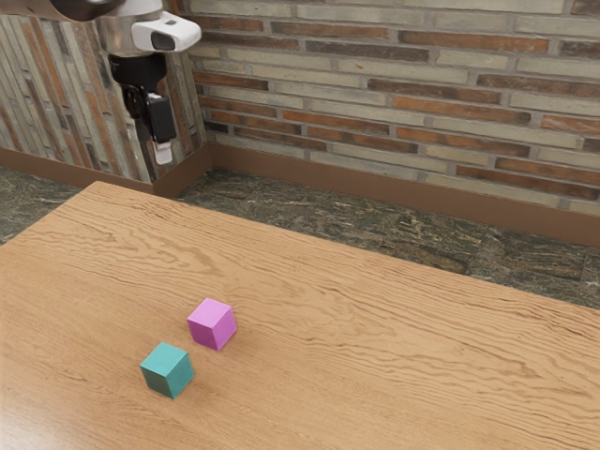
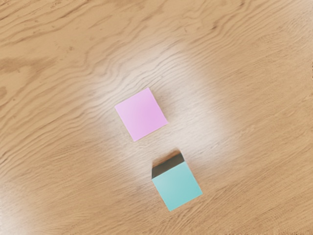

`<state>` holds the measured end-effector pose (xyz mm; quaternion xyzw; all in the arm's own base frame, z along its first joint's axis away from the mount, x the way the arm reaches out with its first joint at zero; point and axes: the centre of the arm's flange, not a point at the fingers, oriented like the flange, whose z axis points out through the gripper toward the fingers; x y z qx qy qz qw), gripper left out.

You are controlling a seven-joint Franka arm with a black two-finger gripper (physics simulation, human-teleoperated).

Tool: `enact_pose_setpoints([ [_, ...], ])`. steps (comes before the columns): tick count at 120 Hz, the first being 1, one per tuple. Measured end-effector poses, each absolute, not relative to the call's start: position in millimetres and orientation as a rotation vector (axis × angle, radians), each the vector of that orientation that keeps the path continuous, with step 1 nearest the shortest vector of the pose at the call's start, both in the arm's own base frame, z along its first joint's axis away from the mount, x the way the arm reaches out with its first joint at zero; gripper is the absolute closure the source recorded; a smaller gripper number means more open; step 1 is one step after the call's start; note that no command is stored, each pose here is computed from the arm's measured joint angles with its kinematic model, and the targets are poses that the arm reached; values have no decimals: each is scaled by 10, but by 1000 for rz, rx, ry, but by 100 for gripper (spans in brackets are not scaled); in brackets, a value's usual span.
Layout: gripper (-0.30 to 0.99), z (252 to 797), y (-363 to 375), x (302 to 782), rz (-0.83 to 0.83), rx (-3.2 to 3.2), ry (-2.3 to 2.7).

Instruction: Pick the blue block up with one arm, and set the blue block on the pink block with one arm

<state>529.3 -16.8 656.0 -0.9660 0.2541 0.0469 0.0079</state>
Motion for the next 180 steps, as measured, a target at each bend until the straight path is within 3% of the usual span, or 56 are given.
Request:
enact_pose_setpoints([
  [30,0,6573,-165,5282,146,-3005,864],
  [41,0,7696,-185,4746,-155,-2959,852],
  [50,0,7867,-476,4240,-139,-2921,894],
  [70,0,7117,34,3610,143,-2988,487],
  [85,0,5503,41,3365,420,-3050,84],
  [91,0,5127,6,3355,454,-3059,43],
  [114,0,4367,-325,3258,301,-2997,-129],
  [130,0,4288,-315,3335,89,-2993,-185],
  [146,0,4110,47,3580,-15,-3124,-237],
  [180,0,3551,100,3581,-201,-3163,-201],
])
